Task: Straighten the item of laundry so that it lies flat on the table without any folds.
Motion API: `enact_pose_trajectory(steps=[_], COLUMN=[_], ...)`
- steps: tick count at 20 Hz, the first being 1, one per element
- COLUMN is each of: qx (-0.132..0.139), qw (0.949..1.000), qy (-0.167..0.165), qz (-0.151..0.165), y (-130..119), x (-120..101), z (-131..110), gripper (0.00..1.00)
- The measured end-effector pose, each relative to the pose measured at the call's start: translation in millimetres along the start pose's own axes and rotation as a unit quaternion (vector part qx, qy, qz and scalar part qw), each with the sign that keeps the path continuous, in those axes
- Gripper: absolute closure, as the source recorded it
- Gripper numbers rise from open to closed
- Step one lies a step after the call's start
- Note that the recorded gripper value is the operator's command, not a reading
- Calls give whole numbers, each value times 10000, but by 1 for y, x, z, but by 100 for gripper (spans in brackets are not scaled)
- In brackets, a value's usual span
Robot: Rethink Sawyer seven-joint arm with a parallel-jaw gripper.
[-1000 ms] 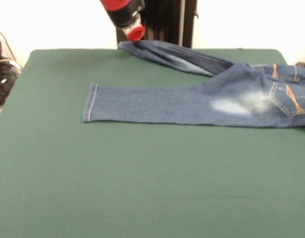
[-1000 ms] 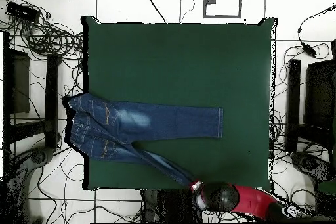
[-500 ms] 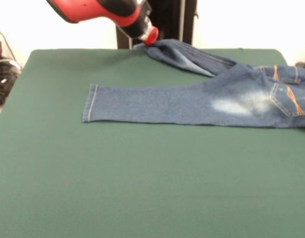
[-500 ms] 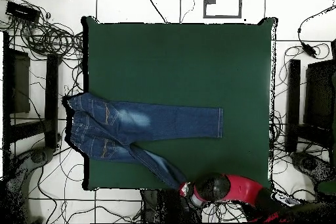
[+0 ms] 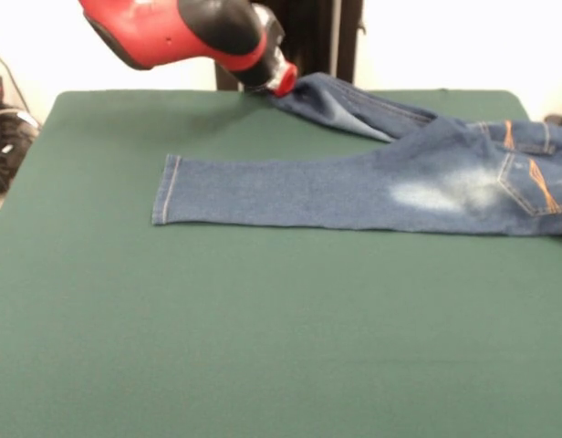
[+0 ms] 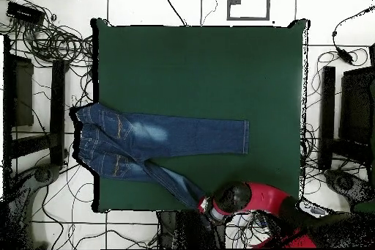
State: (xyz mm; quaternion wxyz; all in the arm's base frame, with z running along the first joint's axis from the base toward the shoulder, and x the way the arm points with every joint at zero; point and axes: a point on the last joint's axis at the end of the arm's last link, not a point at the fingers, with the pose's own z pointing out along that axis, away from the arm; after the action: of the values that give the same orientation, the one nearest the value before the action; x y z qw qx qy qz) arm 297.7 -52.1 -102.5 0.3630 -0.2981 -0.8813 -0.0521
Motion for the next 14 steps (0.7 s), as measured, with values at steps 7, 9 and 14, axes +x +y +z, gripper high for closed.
enact_pose_trajectory(steps=[7,9,14], qx=[282,360,478], qw=[9994,9990,9980], qy=[214,283,412], qz=[-14,-2,7], y=[1,0,1], x=[-7,-10,-15], z=[-7,-9,-17], gripper=[100,100,100])
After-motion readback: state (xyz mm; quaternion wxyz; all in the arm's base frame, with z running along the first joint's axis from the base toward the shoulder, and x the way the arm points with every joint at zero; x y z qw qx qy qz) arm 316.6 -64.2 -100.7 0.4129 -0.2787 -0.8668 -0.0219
